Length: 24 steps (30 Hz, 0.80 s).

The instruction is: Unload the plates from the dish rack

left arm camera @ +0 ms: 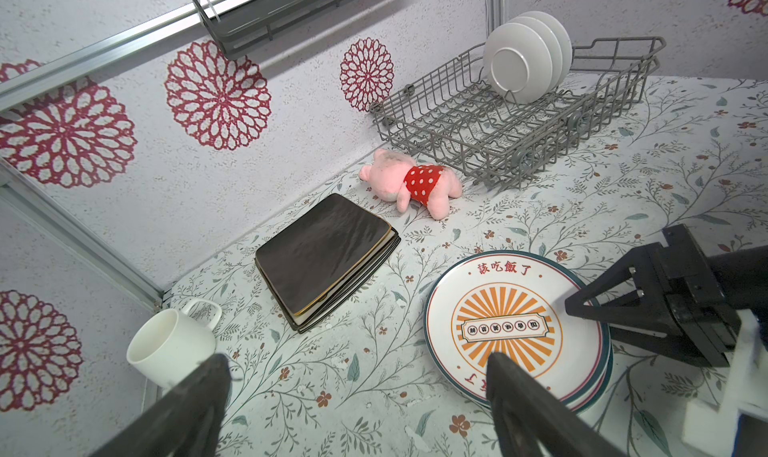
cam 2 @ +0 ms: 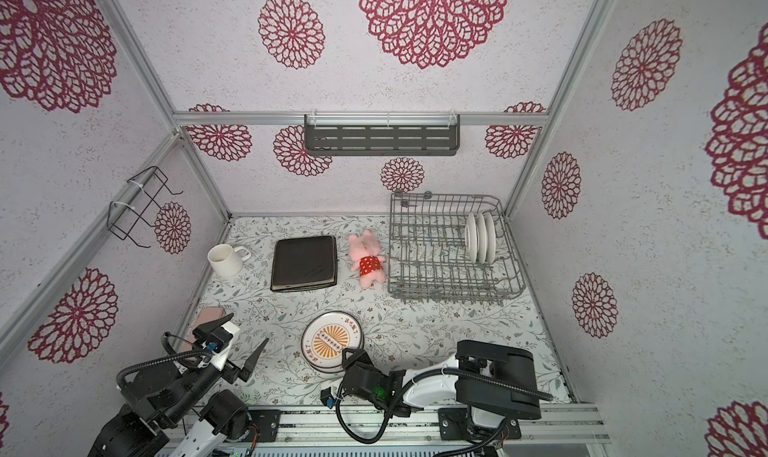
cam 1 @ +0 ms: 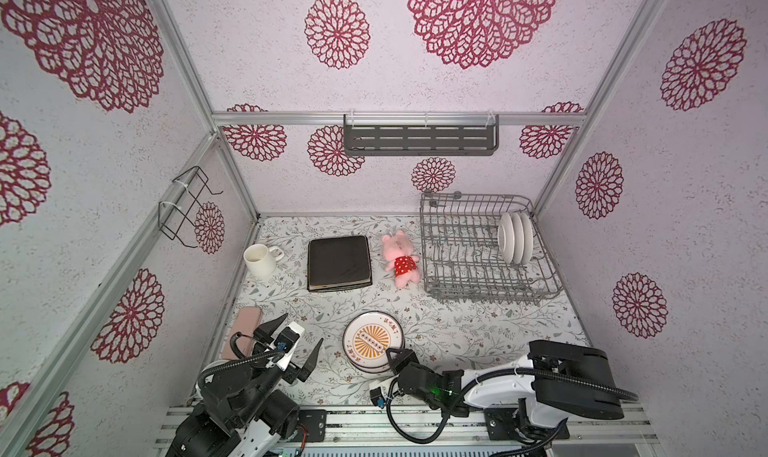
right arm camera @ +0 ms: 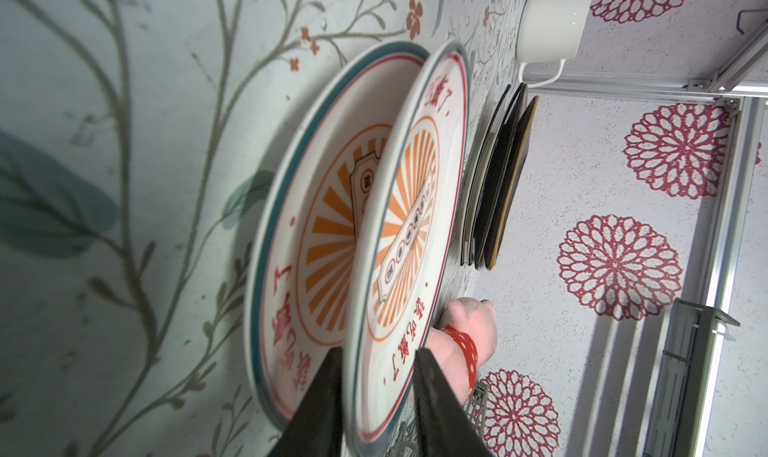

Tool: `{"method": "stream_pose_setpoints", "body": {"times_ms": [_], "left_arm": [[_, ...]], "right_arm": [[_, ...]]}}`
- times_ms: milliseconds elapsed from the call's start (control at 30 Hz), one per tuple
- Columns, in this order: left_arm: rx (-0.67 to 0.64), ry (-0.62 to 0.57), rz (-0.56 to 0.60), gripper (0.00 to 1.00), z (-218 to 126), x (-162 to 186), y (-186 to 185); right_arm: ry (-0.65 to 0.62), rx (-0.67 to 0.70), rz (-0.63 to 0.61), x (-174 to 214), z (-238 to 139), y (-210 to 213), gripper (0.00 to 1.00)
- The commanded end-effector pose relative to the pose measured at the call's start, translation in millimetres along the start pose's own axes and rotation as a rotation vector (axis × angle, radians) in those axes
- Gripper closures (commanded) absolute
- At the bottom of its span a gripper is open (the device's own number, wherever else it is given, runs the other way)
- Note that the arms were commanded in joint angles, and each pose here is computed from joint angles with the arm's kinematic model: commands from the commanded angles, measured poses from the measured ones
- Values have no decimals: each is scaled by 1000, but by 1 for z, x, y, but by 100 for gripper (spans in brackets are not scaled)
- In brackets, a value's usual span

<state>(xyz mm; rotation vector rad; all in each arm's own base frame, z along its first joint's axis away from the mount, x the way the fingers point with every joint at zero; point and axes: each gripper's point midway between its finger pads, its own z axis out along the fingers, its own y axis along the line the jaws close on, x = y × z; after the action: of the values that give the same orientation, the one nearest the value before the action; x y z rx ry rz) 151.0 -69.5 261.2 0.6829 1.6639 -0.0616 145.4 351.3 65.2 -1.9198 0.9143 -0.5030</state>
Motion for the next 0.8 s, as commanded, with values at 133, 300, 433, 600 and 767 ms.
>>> {"method": "stream_pose_setpoints", "body": {"times_ms": [133, 300, 433, 600, 767], "left_arm": [[6, -26, 18, 3, 1, -4, -1], [6, -24, 20, 3, 1, -4, -1], [6, -27, 19, 3, 1, -4, -1], [3, -25, 19, 3, 1, -4, -1], [3, -27, 19, 3, 1, -4, -1]], "right_arm": [[4, 28, 47, -7, 1, -13, 67], [0, 1, 47, -9, 2, -8, 60], [-4, -21, 59, -10, 1, -6, 54], [-7, -40, 61, -11, 0, -3, 44], [-9, -63, 64, -11, 0, 1, 39]]}}
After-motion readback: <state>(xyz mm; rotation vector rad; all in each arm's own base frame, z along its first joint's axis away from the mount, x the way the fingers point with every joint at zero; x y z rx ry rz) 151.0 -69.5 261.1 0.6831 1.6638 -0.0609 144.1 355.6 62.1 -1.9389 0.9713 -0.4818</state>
